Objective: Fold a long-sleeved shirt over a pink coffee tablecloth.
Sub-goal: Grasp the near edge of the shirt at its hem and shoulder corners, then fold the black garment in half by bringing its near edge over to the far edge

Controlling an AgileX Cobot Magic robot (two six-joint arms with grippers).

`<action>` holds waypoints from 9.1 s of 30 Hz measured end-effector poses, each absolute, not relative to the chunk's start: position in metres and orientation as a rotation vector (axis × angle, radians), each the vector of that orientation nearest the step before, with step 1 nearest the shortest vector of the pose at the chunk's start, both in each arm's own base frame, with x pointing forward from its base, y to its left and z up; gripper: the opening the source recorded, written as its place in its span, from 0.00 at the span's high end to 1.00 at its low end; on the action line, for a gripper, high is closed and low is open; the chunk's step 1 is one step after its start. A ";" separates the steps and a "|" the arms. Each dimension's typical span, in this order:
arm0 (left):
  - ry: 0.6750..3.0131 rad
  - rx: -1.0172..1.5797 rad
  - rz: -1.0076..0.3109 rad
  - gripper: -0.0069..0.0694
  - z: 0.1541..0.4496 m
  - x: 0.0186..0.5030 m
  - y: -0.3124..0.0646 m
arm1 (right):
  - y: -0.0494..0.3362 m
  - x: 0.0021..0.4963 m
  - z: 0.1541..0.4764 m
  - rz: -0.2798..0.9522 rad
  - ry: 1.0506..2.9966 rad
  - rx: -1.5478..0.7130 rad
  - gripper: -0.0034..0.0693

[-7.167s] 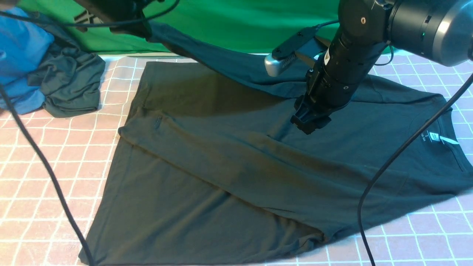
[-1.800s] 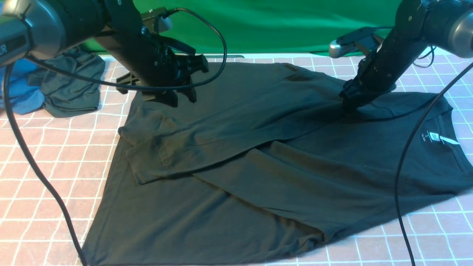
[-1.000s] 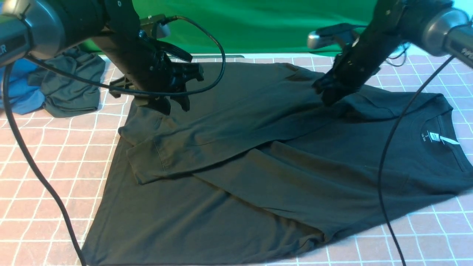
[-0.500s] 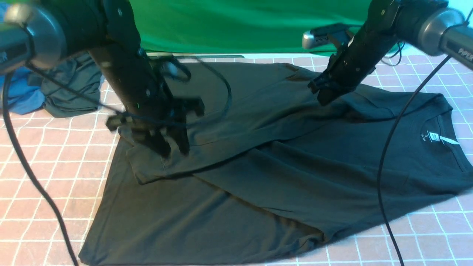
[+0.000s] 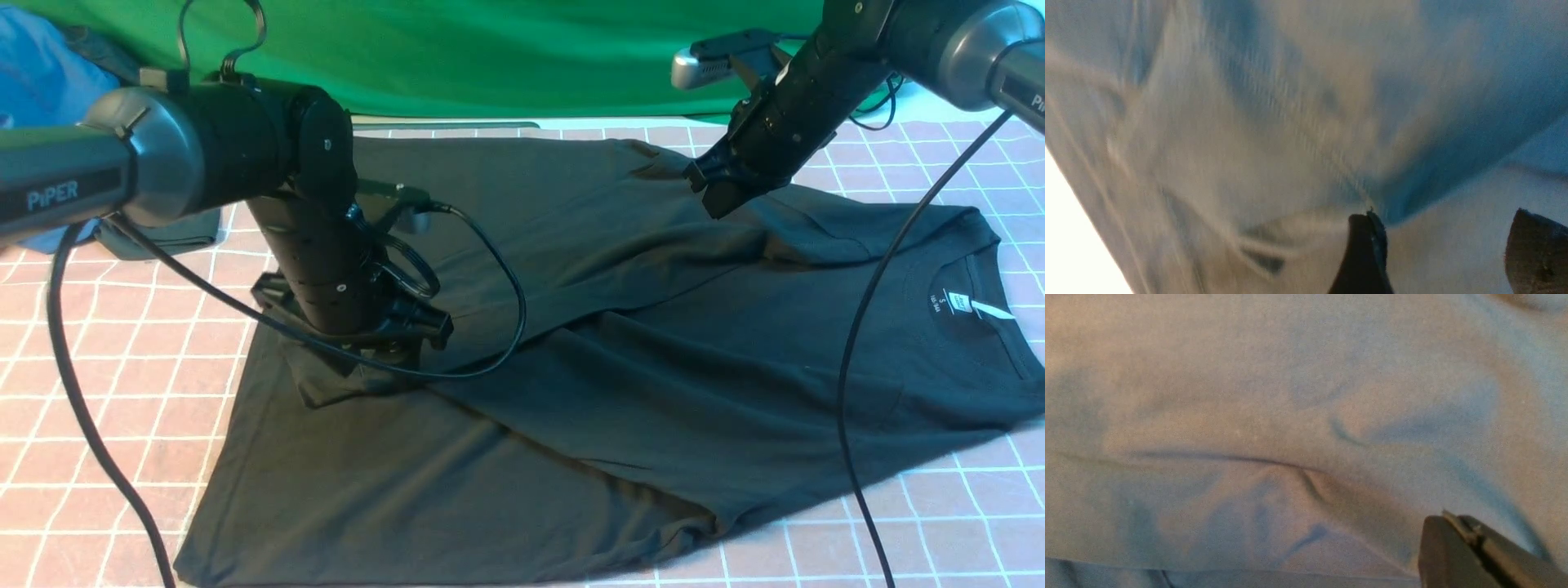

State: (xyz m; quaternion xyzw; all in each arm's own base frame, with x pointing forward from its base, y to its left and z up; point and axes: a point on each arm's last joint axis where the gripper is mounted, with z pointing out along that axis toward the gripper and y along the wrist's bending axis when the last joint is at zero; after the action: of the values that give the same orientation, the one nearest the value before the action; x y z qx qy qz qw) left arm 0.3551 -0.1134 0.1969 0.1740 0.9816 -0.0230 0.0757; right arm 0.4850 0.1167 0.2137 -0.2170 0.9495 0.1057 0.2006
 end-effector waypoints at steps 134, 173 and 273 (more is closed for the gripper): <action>3.103 -0.308 -0.119 0.87 0.170 0.225 -0.006 | 0.062 0.265 0.307 0.227 2.693 -0.543 0.87; 2.882 -0.227 -0.112 0.87 0.253 0.181 -0.005 | 0.077 0.281 0.170 0.041 2.785 -0.921 0.22; 2.842 -0.294 -0.148 0.87 0.267 0.187 -0.006 | 0.093 0.270 0.165 0.406 3.087 0.254 0.16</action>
State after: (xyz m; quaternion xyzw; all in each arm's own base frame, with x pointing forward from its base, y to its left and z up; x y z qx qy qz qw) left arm 0.1865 -0.0064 0.2675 -0.1017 0.9836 -0.0513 0.1397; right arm 0.2702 0.0930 0.1646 0.0814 0.9881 0.1299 0.0091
